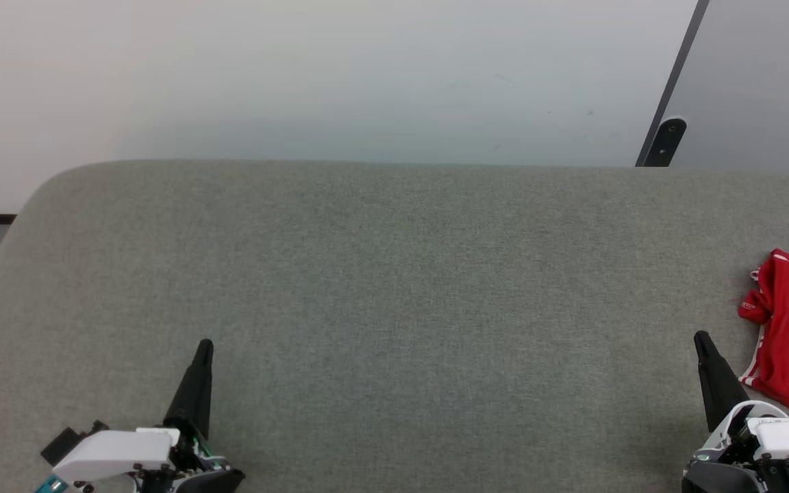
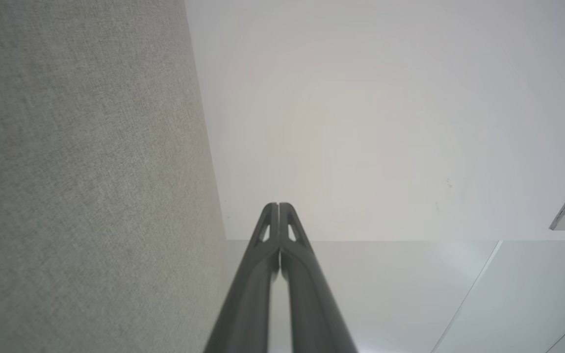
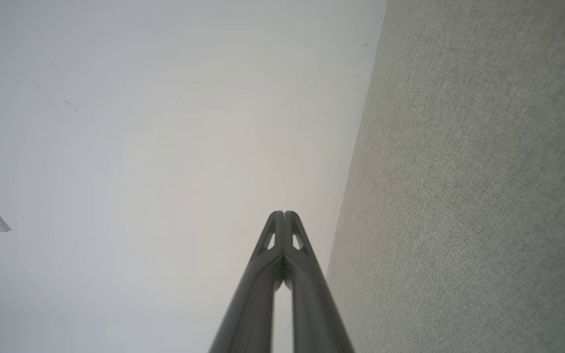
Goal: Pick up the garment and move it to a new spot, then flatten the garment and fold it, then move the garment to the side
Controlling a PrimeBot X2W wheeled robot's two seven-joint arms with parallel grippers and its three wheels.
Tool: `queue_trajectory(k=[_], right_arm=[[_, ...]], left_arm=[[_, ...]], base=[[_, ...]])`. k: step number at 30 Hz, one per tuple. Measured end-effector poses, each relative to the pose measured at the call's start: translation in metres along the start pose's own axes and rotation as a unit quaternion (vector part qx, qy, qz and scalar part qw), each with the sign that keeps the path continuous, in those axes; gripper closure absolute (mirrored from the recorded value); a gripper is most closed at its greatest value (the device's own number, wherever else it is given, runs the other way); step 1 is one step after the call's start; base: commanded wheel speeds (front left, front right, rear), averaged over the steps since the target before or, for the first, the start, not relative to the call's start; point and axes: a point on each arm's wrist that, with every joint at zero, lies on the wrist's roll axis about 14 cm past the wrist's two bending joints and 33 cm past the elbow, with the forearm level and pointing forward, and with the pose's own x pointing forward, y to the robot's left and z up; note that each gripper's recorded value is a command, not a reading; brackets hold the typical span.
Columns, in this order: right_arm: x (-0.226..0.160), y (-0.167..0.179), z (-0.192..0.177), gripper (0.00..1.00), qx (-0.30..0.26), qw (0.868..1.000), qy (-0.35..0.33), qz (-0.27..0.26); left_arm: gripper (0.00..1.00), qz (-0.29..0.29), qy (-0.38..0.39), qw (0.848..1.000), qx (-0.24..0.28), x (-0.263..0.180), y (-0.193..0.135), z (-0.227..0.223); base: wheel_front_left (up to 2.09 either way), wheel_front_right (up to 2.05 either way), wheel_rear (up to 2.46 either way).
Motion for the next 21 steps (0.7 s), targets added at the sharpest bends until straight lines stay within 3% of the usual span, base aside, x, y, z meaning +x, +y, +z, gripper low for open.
queue_trajectory(k=[21], right_arm=[[0.0, 0.0, 0.0, 1.0, 0.0, 1.0, 0.0, 0.0]], left_arm=[[1.0, 0.0, 0.0, 1.0, 0.0, 0.0, -0.0001, 0.0]], base=[[0.0, 0.0, 0.0]])
